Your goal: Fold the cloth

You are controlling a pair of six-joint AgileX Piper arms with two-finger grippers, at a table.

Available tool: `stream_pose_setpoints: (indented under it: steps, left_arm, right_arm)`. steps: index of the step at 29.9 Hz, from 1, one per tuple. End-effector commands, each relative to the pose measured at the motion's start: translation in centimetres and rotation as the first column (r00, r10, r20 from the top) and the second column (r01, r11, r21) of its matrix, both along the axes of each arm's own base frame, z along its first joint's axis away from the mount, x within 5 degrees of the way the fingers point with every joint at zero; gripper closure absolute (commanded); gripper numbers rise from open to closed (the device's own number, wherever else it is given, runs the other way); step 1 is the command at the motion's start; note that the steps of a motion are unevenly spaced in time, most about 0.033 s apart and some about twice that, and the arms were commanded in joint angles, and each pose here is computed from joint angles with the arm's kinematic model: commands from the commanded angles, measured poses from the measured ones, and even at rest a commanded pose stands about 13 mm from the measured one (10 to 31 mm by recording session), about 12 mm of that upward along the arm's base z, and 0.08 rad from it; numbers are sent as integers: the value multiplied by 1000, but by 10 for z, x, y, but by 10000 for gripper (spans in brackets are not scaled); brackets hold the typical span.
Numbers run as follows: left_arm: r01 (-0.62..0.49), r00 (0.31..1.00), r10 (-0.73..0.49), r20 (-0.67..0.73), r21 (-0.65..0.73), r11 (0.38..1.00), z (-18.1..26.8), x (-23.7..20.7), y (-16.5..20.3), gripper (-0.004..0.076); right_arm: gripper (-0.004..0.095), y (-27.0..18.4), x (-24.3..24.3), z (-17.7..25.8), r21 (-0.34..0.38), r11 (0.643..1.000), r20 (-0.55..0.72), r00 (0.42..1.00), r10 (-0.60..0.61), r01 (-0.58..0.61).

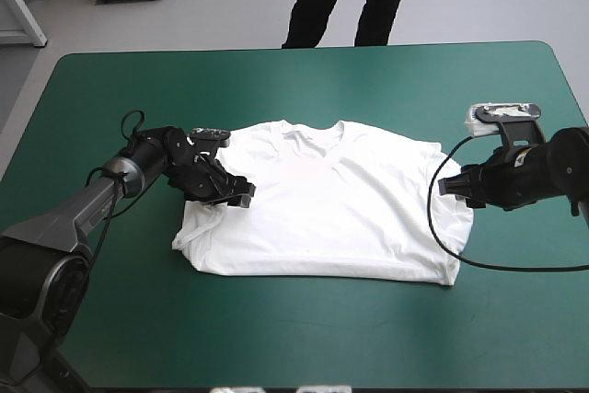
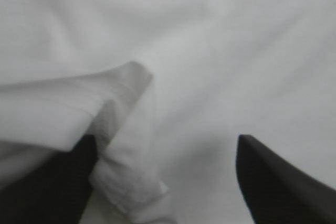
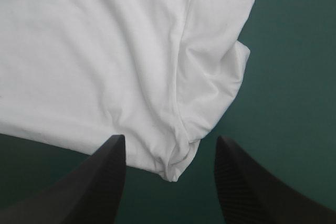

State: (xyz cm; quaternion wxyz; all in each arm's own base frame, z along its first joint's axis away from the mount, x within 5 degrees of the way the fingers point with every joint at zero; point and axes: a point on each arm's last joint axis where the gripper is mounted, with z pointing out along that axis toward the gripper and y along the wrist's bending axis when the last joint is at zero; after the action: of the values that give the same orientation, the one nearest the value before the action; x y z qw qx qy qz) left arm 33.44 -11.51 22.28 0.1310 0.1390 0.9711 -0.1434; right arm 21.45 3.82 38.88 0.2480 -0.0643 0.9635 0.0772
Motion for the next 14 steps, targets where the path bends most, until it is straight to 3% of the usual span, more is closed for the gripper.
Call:
stream_pose_setpoints:
  steps: [1, 8, 14]
  left_arm:
    - [15, 998, -13, 68, -28, 999, 33, 3, -2, 69]
    - [80, 992, -81, 101, 20, 997, 76, 9, -1, 119]
    - [88, 973, -94, 212, 39, 995, 126, 5, 3, 122]
  right_arm:
    - [422, -2, -4, 16, 11, 1000, 91, 996, -11, 10]
    - [422, -9, 1, 17, -5, 992, 129, 984, -121, 123]
    - [414, -7, 21, 2, -4, 988, 63, 986, -153, 153]
